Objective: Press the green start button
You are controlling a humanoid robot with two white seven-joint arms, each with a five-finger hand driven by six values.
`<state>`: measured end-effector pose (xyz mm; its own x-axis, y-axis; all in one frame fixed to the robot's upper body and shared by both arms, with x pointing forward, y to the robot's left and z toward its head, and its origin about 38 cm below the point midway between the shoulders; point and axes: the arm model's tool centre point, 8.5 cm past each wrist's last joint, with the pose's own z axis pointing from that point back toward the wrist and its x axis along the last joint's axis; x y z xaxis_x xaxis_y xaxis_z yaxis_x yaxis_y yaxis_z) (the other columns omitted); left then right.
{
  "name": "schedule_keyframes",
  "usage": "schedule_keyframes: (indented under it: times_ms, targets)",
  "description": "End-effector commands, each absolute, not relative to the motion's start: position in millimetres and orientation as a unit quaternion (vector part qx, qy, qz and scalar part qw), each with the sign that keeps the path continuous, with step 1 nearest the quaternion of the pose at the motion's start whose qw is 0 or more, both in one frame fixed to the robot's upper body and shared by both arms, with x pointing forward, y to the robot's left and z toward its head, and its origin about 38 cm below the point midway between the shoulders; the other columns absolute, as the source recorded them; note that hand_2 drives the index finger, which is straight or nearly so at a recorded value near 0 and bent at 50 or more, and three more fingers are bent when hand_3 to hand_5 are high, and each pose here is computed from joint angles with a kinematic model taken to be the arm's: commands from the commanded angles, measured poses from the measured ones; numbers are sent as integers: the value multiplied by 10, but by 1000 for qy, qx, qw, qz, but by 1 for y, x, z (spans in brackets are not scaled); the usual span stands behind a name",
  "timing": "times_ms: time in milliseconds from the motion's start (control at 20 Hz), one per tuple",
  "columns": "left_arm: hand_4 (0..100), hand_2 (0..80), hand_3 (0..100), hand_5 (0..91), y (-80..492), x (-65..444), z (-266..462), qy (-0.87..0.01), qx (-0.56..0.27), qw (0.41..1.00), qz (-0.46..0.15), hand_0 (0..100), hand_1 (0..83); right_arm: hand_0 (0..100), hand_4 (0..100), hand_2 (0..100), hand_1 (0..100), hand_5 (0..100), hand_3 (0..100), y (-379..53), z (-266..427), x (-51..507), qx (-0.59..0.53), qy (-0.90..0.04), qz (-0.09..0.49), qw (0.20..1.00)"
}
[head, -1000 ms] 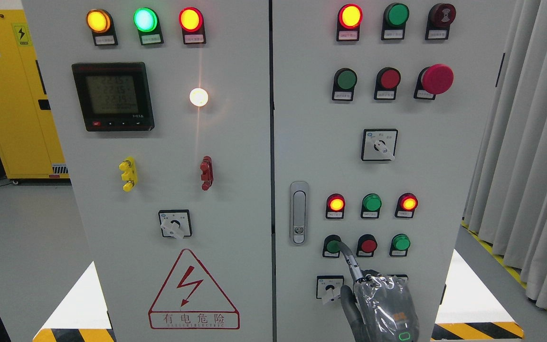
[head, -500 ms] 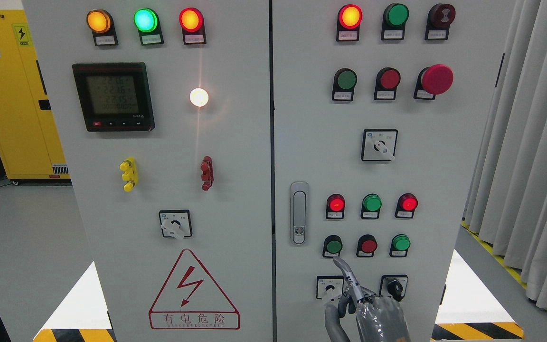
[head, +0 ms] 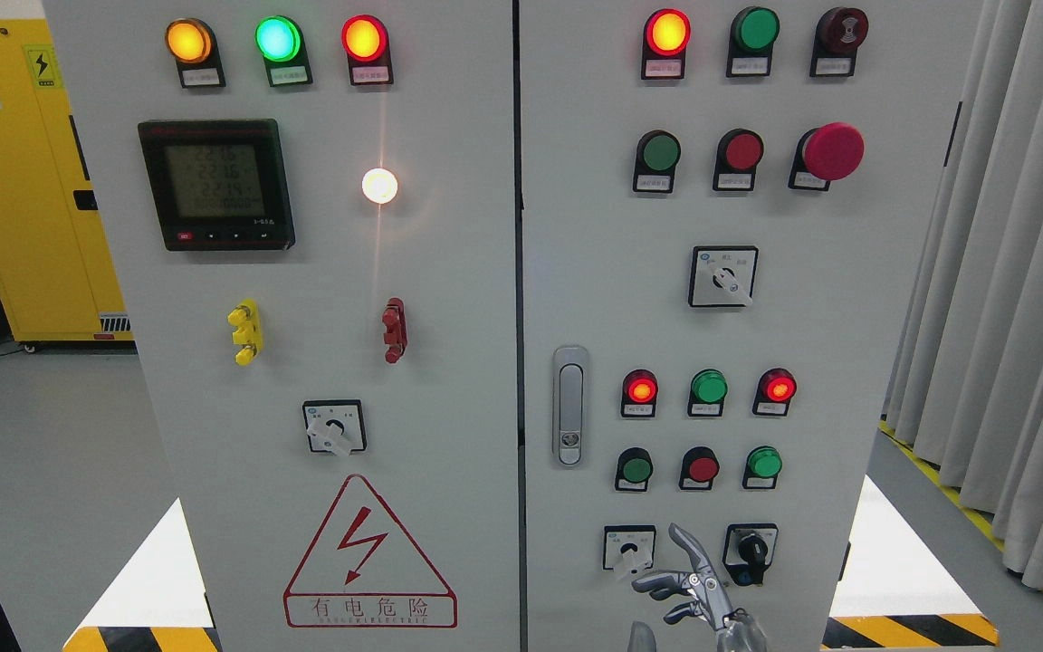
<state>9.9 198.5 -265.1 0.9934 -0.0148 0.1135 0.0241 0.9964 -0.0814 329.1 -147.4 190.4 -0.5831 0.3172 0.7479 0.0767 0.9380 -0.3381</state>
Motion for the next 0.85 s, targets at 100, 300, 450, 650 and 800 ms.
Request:
schedule_keyframes:
  times_ms: [100,300,450,650,800]
  targets:
    - [0,0,0,0,199,10,-265,-56,-41,998,-10,120,556,853,0,0,744,0,0,-137,201,313,-38,-896,104,430]
    - [0,0,0,0,199,10,-265,-56,-41,998,-10,120,556,745,0,0,739,0,0,-136,200,312,-31,-896,105,431]
    - [0,0,0,0,199,10,-265,-56,-41,997,-10,120,556,718,0,0,739,0,0,-136,198,311,-31,-895,105,433]
    - [0,0,0,0,199,10,-265,-56,-41,998,-10,120,556,668,0,0,739,0,0,-136,198,311,-31,-895,105,433]
    - [0,0,0,0,199,10,-265,-56,-41,998,-10,120,556,644,0,0,739,0,0,-136,197,310,-30,-894,106,435]
